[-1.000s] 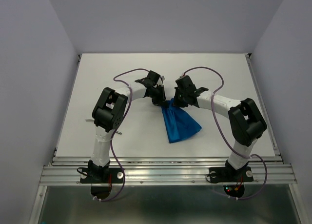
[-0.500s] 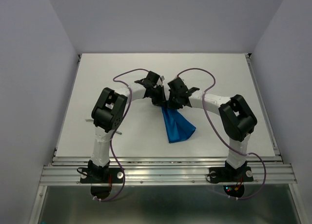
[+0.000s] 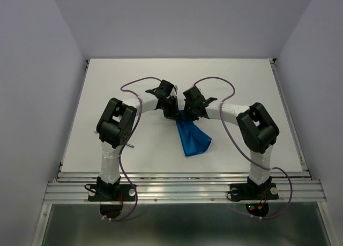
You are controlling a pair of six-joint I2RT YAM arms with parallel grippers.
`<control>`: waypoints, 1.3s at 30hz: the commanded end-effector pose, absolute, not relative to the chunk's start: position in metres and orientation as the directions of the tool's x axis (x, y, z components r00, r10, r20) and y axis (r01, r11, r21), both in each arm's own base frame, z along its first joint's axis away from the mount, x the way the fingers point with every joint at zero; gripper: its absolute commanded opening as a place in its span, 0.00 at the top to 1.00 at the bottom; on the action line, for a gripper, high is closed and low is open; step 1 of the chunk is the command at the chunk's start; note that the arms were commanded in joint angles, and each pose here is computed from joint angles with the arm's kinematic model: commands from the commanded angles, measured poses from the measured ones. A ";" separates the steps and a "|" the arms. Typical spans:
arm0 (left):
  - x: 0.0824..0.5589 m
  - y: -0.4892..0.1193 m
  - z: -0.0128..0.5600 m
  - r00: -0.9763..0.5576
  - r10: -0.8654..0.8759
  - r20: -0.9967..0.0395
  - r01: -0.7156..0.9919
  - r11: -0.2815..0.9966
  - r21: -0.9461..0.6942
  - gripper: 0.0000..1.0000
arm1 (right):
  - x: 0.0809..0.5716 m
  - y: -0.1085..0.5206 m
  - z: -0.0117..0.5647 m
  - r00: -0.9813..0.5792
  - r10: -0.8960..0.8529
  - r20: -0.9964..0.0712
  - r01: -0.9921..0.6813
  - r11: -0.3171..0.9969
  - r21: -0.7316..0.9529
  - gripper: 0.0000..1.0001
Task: Fold the napkin into a case and place the utensils inside
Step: Fold the 2/3-rectangle-folded napkin at the center of the board.
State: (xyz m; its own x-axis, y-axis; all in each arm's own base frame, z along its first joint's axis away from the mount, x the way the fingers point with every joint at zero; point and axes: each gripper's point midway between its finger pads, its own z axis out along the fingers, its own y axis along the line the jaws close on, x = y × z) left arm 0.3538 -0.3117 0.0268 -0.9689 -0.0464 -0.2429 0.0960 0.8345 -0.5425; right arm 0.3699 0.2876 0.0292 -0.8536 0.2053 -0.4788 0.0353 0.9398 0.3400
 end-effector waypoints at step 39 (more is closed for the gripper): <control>0.393 -0.270 0.062 -0.944 -0.082 -0.320 0.110 0.835 -0.539 1.00 | 0.343 0.284 -0.012 -0.905 -0.015 -0.425 -0.137 0.956 0.258 0.99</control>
State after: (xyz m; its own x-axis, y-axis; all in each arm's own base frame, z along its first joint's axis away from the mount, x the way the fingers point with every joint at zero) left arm 0.3775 -0.2638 0.0429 -0.9601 -0.0857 -0.2663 0.0689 0.8500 -0.5223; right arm 0.3742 0.3038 0.0290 -0.8440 0.0818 -0.5301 -0.1367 0.9229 0.3600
